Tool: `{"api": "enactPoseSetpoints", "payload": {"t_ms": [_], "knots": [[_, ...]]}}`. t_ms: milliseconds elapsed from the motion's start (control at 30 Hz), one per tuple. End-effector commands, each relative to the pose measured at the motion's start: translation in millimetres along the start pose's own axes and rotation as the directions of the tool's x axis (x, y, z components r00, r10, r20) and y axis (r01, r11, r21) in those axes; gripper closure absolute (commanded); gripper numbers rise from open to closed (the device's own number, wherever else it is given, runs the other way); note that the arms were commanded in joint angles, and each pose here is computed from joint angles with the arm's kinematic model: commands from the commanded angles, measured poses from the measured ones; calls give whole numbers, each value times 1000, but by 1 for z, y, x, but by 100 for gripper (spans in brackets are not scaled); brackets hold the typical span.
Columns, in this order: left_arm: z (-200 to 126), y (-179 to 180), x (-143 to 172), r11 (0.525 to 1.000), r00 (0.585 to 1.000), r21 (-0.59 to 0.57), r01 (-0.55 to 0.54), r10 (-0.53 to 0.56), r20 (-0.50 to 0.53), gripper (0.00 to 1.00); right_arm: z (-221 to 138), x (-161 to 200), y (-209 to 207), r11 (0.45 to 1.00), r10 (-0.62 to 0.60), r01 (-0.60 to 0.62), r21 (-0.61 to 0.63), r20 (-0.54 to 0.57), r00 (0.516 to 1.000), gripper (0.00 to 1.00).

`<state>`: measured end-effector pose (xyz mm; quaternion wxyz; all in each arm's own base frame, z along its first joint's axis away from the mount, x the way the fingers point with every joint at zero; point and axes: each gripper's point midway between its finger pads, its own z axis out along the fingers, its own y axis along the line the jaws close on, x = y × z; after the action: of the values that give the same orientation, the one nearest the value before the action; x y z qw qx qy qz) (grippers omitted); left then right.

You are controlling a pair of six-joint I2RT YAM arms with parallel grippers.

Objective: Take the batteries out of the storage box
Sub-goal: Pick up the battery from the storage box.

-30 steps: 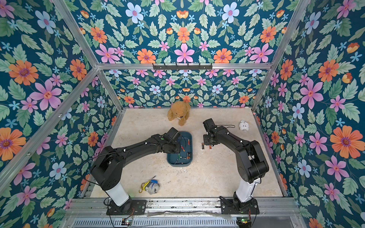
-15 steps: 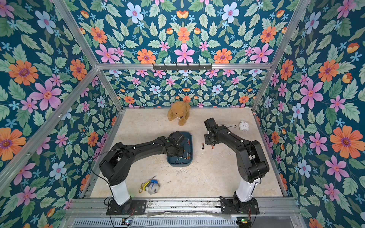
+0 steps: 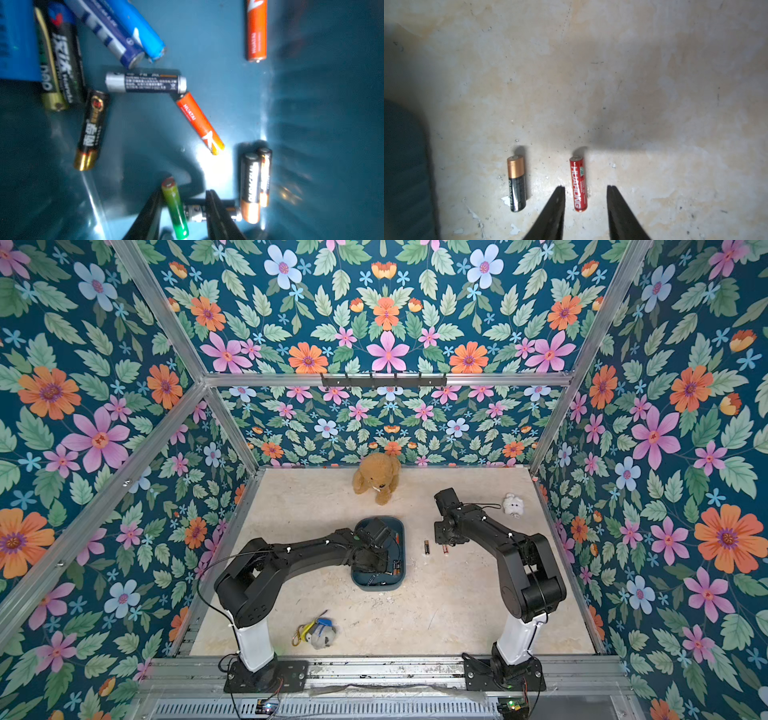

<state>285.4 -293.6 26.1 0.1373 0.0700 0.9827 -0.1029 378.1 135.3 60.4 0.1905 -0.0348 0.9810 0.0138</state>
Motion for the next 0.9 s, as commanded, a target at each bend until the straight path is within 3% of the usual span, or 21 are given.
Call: {"api": "enactPoseSetpoints", "payload": {"t_ms": [0,500,867], "knots": [[3,11,6,998,1000,-55,-14,13,-23,62,2,1,0,1000,7,-7,-1,-9,1000,61],[12,9,9,998,999,-58,-20,18,-43,81,1,2,0,1000,4,-4,-2,-9,1000,61],[6,1,0,999,1000,-37,-21,20,-24,86,1,-4,7,1000,7,-7,-28,-5,1000,61]]}}
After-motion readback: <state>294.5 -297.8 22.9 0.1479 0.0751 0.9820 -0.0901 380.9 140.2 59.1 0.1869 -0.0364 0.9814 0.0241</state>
